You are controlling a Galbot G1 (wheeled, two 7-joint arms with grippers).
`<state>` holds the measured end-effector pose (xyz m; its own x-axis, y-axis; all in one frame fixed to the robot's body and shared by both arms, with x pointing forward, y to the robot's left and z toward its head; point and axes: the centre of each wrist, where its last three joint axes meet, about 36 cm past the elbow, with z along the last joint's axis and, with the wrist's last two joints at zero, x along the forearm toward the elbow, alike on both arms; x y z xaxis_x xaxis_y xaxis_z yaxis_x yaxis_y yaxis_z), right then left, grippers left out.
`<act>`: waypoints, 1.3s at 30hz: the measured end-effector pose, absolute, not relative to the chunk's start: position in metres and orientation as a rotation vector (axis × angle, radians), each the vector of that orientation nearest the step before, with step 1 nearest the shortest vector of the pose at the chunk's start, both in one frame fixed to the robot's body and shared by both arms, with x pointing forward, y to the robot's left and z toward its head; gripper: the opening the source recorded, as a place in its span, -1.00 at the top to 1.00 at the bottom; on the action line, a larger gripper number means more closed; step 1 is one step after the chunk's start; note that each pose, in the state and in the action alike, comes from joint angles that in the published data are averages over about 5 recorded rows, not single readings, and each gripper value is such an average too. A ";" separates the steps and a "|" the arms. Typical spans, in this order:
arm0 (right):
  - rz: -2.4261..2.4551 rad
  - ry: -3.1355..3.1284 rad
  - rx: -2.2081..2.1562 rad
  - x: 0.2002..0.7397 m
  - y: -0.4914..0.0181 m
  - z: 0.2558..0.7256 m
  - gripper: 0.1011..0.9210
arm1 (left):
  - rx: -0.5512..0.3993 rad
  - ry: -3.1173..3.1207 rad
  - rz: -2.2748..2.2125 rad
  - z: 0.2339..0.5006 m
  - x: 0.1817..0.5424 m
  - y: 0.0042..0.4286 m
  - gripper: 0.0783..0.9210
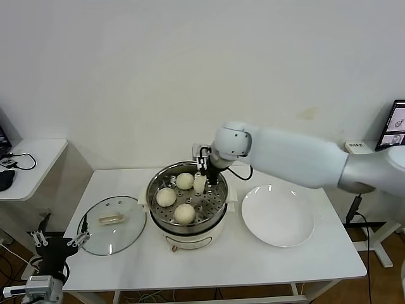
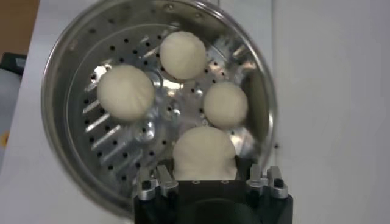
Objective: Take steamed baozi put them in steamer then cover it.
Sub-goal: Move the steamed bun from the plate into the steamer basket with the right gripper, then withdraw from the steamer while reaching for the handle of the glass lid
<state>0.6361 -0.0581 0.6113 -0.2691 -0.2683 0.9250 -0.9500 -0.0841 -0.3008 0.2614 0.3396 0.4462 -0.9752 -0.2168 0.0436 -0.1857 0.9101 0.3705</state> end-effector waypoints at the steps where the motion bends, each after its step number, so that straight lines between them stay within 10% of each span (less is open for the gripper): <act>1: 1.388 -1.562 1.338 0.637 -0.057 0.608 -0.31 | 0.316 -2.988 -0.567 0.446 0.261 0.340 -0.77; 39: 1.379 -1.770 1.263 0.612 -0.095 0.615 -0.76 | 0.315 -2.999 -0.565 0.449 0.264 0.342 -0.77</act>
